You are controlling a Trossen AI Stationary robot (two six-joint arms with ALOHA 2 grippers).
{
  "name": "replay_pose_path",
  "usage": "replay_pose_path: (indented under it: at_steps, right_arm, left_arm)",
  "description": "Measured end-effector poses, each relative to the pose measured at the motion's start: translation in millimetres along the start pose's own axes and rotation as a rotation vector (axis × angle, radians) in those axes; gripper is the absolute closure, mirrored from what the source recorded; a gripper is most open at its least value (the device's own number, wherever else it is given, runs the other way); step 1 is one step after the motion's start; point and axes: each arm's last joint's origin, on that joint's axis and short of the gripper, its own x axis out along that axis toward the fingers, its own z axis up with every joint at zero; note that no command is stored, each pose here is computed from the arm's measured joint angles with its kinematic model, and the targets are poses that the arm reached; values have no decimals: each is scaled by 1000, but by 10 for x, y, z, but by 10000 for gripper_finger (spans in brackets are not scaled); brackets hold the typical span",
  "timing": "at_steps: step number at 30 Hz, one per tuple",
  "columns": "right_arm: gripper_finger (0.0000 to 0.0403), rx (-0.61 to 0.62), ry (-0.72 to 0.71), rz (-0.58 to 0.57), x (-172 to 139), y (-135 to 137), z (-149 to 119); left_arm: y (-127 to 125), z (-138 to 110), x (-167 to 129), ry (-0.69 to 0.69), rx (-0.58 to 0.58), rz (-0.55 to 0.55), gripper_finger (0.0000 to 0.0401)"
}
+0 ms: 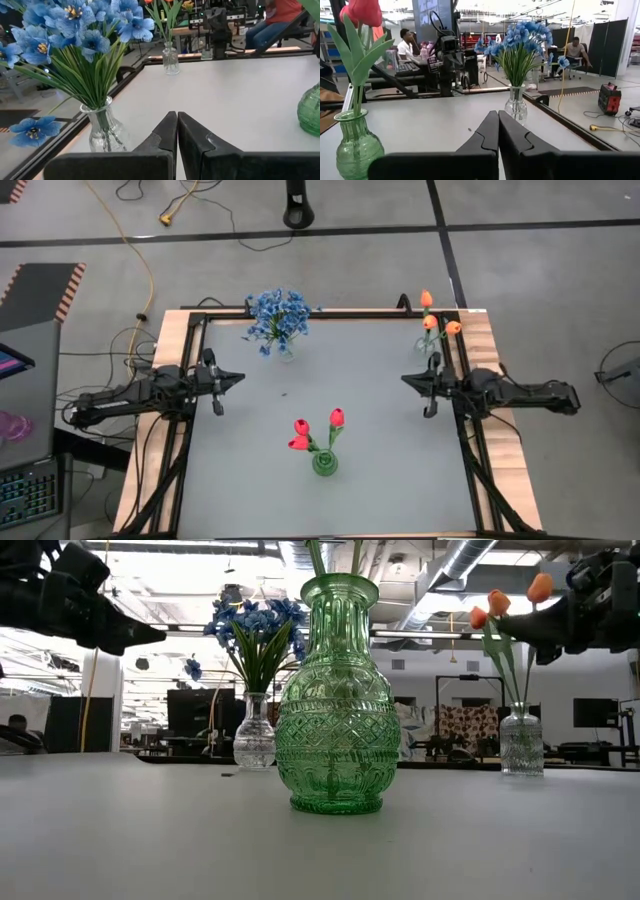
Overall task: Sort flowers into vase by color
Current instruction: Return to Home Position
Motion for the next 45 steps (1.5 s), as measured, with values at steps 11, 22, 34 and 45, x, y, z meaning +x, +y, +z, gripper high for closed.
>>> replay_pose_path:
  at_steps: [11,22,34,45]
  right_arm:
    - [373,-3,63,-17,-11,-21,-53]
    - [370,-19,107,-50,13,-49,-89]
    - [365,-22,108,-47,14,-46,-90]
    - [365,-22,108,-47,14,-46,-91]
  left_arm:
    - [-2,-14,1,14,-9,-4,401]
    - [-6,-50,0,52,2,-5,401]
    - [3,-43,1,47,12,21,401]
    - [-5,-116,-6,123,24,12,401]
